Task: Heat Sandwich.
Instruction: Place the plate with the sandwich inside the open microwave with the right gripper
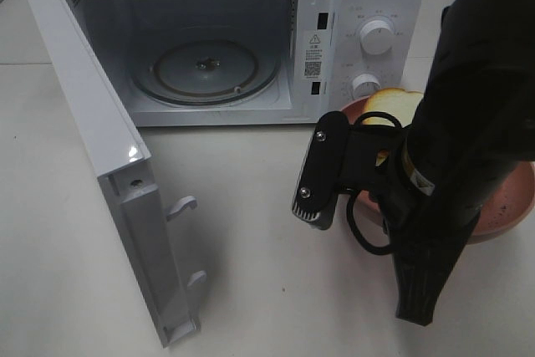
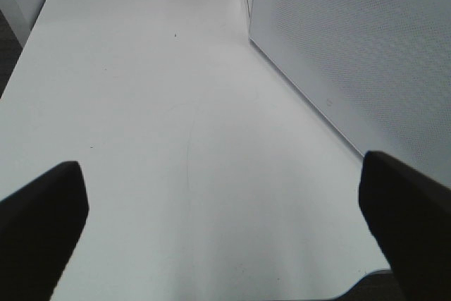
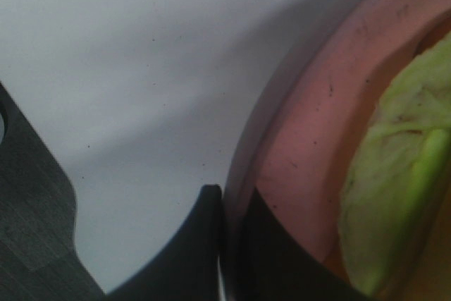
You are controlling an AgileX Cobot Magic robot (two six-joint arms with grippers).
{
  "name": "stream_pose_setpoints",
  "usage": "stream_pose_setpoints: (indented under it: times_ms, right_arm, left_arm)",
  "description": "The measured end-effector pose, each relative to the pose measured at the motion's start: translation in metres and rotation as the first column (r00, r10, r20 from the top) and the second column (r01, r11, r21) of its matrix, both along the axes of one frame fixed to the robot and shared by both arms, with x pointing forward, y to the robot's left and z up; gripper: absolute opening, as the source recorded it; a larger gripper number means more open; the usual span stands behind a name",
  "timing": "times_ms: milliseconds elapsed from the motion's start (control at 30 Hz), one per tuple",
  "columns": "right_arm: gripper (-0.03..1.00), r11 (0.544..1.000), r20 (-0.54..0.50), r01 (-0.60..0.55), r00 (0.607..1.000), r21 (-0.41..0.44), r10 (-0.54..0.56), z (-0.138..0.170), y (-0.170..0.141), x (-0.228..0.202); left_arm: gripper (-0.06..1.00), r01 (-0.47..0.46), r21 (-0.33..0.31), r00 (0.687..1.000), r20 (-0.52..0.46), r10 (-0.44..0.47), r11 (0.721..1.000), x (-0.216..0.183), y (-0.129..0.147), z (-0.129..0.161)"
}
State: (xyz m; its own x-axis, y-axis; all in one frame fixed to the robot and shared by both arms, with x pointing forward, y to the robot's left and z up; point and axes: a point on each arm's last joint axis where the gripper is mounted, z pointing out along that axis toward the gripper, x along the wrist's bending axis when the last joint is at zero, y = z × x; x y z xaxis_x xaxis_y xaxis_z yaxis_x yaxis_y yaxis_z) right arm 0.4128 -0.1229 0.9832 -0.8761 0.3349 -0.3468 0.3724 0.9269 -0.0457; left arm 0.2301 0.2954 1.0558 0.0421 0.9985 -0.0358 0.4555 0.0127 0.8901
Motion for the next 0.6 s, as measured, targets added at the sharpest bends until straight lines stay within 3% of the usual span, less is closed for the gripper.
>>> stream_pose_setpoints:
  times_ms: [267,600]
  right_arm:
    - [0.03,0.981,-0.021,-0.190,0.982,-0.029,0.190,0.0021,0.0016,0.0002]
    - [0.03,0.899,-0.024,-0.435,0.901,-0.043,0.434,0.0023,0.0082,0.0027]
  left_arm:
    - [0.99,0.000,0.000,1.000,0.000,0.000,1.000,0.0000,0.0000,0.0000]
    - [0.99,0.000,0.000,1.000,0.000,0.000,1.000,0.0000,0.0000,0.0000]
